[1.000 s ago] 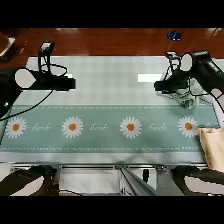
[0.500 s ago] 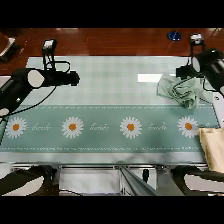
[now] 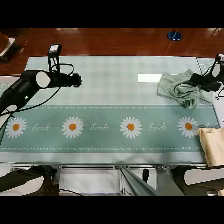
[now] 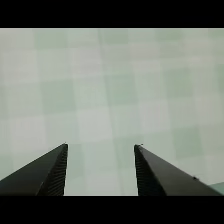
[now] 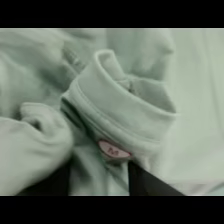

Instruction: Fold the shirts.

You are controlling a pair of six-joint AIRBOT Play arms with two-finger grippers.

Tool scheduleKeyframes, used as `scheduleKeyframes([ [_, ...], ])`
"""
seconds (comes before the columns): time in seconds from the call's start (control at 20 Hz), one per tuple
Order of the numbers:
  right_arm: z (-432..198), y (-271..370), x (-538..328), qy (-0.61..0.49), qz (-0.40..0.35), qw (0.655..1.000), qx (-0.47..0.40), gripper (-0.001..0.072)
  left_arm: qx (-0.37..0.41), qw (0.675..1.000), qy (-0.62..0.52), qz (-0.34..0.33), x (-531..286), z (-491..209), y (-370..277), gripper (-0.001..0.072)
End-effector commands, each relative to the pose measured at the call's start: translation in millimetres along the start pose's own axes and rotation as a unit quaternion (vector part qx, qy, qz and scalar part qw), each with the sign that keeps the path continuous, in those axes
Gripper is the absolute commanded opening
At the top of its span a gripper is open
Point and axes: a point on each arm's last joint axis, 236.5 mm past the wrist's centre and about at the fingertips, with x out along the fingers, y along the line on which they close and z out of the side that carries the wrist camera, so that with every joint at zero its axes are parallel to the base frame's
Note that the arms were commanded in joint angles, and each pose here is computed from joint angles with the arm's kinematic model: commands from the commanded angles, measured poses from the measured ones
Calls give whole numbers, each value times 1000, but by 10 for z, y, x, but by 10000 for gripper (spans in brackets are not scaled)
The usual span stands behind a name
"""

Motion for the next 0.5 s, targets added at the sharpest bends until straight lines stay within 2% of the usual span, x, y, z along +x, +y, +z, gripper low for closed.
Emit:
scheduleKeyframes([
  [0.0, -334, 156, 283, 72, 50, 996, 29, 370, -1, 1000, 4, 1, 17, -20, 9, 509],
  [0.1, -447, 381, 219, 96, 99, 990, 6, 44, 5, 1000, 22, 4, -11, -83, 37, 509],
  [0.15, -440, 530, 109, 96, 135, 986, -10, 18, 12, 999, 42, 16, -71, -127, 122, 509],
  [0.3, -99, 820, -493, 56, 204, 976, -46, 17, 12, 994, 92, 64, -443, -199, 535, 508],
  [0.45, 566, 1068, -1661, -80, 278, 955, -60, 17, -38, 994, 71, 69, -992, -175, 722, 509],
])
